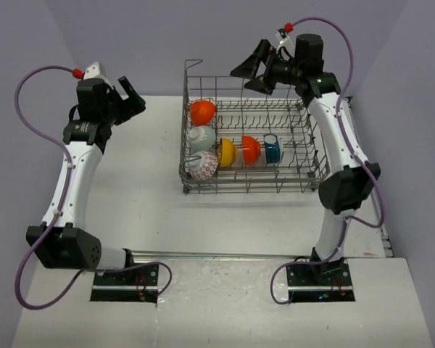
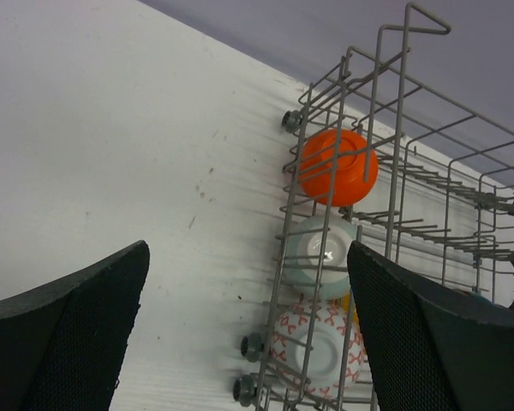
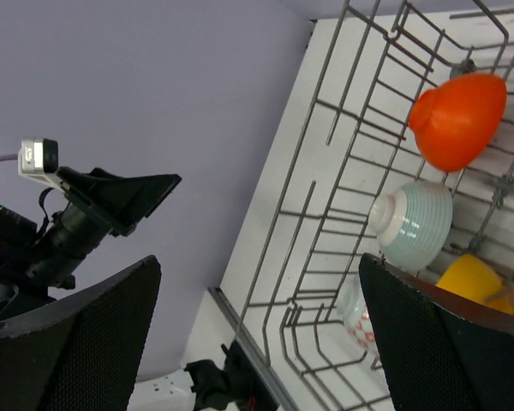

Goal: Unload the bowls from the dish rack

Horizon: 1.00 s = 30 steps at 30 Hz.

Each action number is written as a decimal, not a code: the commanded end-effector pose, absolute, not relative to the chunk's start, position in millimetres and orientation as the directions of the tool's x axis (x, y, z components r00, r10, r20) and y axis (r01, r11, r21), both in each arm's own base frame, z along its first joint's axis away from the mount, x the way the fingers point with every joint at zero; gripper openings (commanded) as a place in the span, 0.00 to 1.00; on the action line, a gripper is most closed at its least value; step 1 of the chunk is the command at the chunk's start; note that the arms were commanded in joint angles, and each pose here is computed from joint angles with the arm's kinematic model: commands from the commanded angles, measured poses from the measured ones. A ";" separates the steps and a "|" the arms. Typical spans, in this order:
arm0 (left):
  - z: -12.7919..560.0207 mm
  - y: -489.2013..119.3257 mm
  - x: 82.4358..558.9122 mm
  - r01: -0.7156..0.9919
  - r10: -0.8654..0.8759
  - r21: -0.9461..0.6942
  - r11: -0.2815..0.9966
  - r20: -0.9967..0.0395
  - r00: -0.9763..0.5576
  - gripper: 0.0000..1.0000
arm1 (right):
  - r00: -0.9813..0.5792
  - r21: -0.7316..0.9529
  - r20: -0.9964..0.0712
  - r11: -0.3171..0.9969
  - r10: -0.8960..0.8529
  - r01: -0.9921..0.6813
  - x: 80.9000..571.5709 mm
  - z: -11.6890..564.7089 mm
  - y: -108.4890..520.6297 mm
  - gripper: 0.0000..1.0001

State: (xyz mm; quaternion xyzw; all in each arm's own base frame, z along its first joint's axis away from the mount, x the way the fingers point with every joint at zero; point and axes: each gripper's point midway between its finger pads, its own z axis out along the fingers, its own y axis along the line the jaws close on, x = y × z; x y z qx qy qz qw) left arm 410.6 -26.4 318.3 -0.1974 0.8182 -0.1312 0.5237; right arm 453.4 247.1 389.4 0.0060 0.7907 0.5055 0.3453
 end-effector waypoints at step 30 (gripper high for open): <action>286.9 -79.5 466.5 -0.058 -0.657 -0.713 0.699 -0.608 -0.446 0.90 | -0.856 0.888 -0.443 0.264 0.265 -0.378 564.8 234.1 335.4 0.93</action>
